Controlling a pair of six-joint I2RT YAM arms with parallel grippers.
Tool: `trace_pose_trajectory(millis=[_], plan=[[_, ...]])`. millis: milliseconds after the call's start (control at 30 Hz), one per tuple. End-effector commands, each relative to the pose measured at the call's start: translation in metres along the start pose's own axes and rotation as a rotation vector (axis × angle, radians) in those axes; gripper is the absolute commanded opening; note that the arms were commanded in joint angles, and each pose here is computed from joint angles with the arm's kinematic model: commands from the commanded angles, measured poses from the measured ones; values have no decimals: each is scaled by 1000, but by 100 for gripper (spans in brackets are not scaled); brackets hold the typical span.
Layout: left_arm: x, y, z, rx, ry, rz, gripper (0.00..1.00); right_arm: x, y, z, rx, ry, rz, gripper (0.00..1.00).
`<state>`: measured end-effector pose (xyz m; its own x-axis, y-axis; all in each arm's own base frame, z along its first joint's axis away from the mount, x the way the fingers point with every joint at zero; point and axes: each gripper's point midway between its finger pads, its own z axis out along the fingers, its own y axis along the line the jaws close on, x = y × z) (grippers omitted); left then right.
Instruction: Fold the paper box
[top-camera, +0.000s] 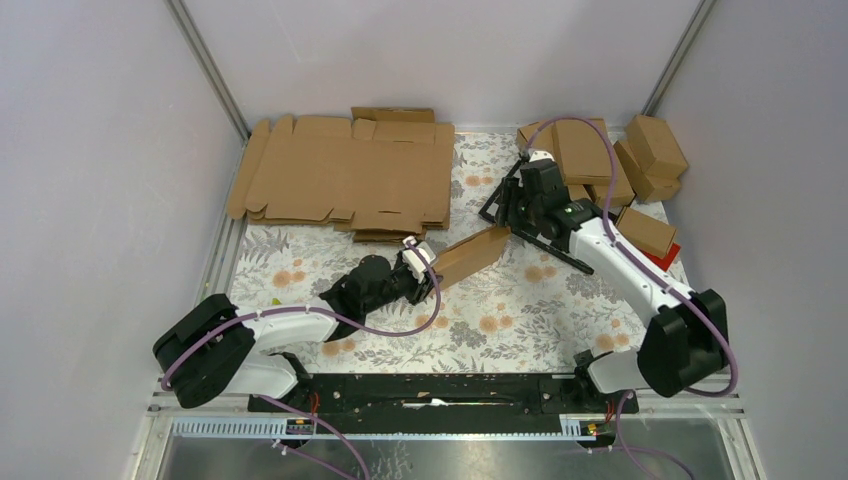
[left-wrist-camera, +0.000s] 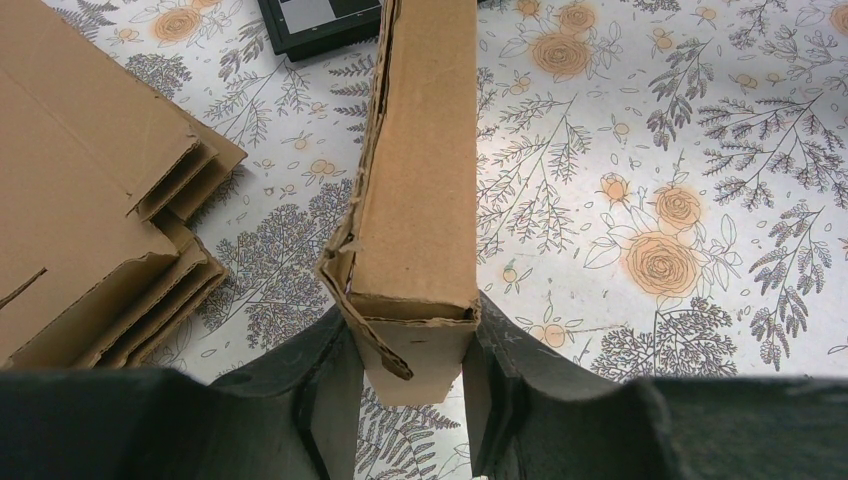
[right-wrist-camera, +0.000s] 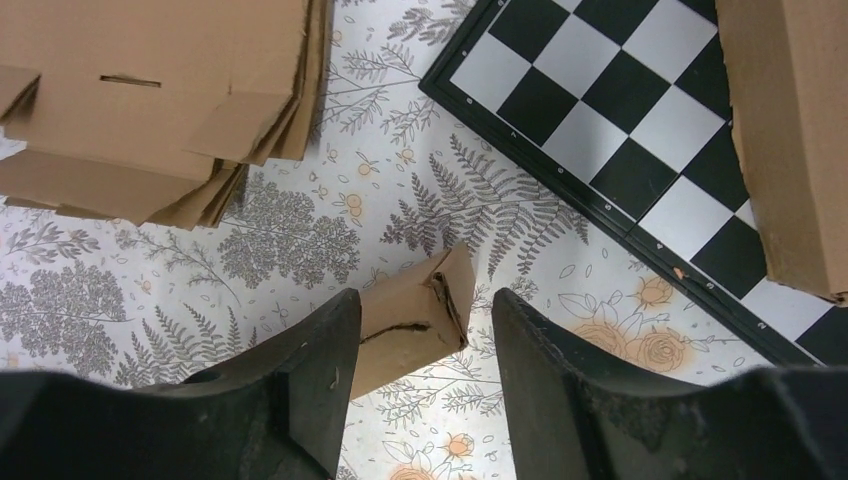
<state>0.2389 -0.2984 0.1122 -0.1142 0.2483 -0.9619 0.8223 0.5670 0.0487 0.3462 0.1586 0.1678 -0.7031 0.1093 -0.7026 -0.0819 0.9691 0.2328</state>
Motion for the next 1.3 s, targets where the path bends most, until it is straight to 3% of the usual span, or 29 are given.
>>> trace_pose_trajectory(millis=[0, 200, 267, 533, 700, 800, 1033, 1267], plan=[[-8, 4, 4, -21, -3, 3, 13, -11, -5, 8, 34, -36, 27, 54], [-7, 1, 7, -5, 5, -16, 13, 16, -18, 6, 53, -18, 33, 33], [-6, 0, 8, 4, 11, -23, 13, 23, -22, 4, 54, -28, 41, 31], [-3, 1, 10, 14, 23, -52, 13, 51, -39, 7, 77, -72, 85, 32], [-3, 3, 9, 20, 21, -76, 13, 63, -54, 11, 106, -137, 120, 27], [-3, 5, 9, 24, 16, -87, 13, 70, -61, 15, 122, -169, 157, 30], [-1, 5, 10, 34, 24, -91, 13, 88, -68, 24, 128, -134, 241, 36], [0, 5, 10, 37, 28, -92, 13, 91, -67, 26, 30, -81, 373, 40]])
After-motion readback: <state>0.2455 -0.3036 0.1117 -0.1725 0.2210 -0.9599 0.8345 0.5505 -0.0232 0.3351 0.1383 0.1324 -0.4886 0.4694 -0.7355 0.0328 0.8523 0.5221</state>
